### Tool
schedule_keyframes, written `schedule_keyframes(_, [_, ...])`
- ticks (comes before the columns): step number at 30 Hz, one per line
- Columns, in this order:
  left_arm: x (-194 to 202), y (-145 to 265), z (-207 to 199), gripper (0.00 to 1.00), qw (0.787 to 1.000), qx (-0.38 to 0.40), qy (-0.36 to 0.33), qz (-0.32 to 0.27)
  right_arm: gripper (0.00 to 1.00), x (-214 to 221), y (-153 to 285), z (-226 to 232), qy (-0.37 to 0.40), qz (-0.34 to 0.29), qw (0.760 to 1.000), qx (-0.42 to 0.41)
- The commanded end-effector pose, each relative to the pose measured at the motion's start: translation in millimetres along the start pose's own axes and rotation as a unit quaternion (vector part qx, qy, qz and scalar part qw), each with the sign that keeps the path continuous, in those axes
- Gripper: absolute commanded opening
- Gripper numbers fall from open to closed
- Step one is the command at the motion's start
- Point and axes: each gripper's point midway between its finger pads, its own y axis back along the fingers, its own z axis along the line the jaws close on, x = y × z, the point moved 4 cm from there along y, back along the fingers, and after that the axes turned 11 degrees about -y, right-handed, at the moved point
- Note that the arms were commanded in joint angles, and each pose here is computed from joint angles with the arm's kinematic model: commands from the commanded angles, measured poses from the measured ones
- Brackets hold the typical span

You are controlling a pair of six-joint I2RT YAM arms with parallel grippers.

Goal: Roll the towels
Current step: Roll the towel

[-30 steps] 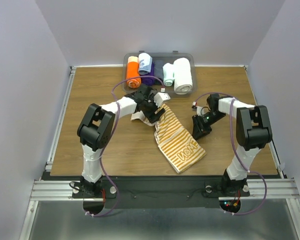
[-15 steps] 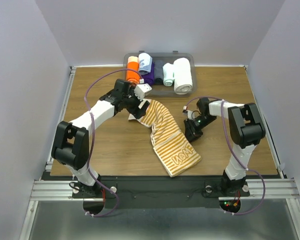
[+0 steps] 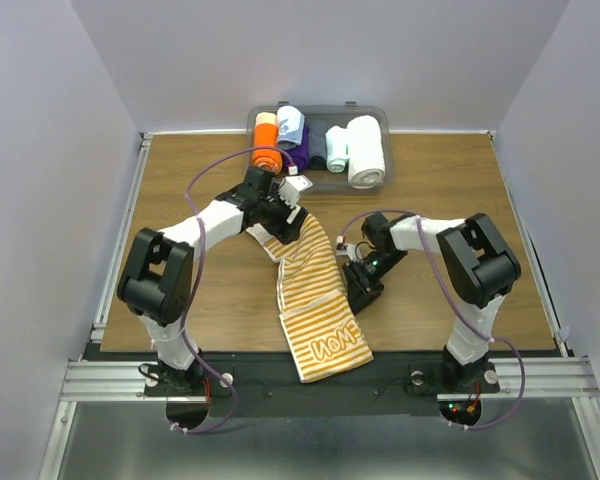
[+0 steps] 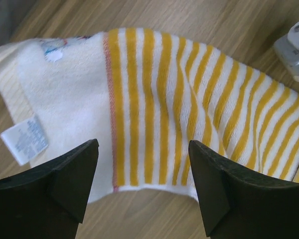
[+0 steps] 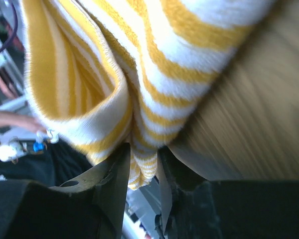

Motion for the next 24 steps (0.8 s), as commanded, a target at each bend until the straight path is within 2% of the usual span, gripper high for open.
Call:
schedule_keyframes(1, [-15,-30,2,0.83,1.0,0.012,0.005,-0.002,0.33,-23,56,9,0.031,-0.122,0.992,0.017])
schedule_keyframes(4, [-16,-52,-10,0.81,1.0,0.025,-0.01,0.014,0.34,-28,121,0,0.012,-0.245,0.969,0.013])
schedule_keyframes(7, [-13,-70,-24,0.77,0.999,0.046,-0.014,0.027,0.36,-31,171,-5,0.012,-0.328,0.944,0.041])
schedule_keyframes(10, [-17,-90,-52,0.75,0.995,0.089,-0.036,0.038,0.38,-32,196,2,0.029,-0.361,0.931,0.051])
schedule_keyframes(14, [-29,-112,-86,0.73,0.985,0.141,-0.09,0.052,0.38,-26,198,9,0.044,-0.366,0.928,0.05])
schedule_keyframes(16, [-41,-120,-90,0.73,0.981,0.15,-0.115,0.045,0.38,-23,199,12,0.052,-0.369,0.927,0.049])
schedule_keyframes(17, [-53,-123,-87,0.74,0.979,0.148,-0.133,0.034,0.38,-22,198,12,0.054,-0.368,0.927,0.049])
schedule_keyframes(19, [-48,-130,-79,0.74,0.978,0.149,-0.141,0.05,0.38,-23,198,10,0.052,-0.368,0.927,0.054])
schedule_keyframes(21, [-56,-130,-60,0.78,0.978,0.135,-0.155,0.04,0.38,-23,199,8,0.059,-0.368,0.926,0.062])
schedule_keyframes(24, [-64,-114,-45,0.86,0.973,0.154,-0.171,0.012,0.38,-29,206,-2,0.067,-0.372,0.92,0.101])
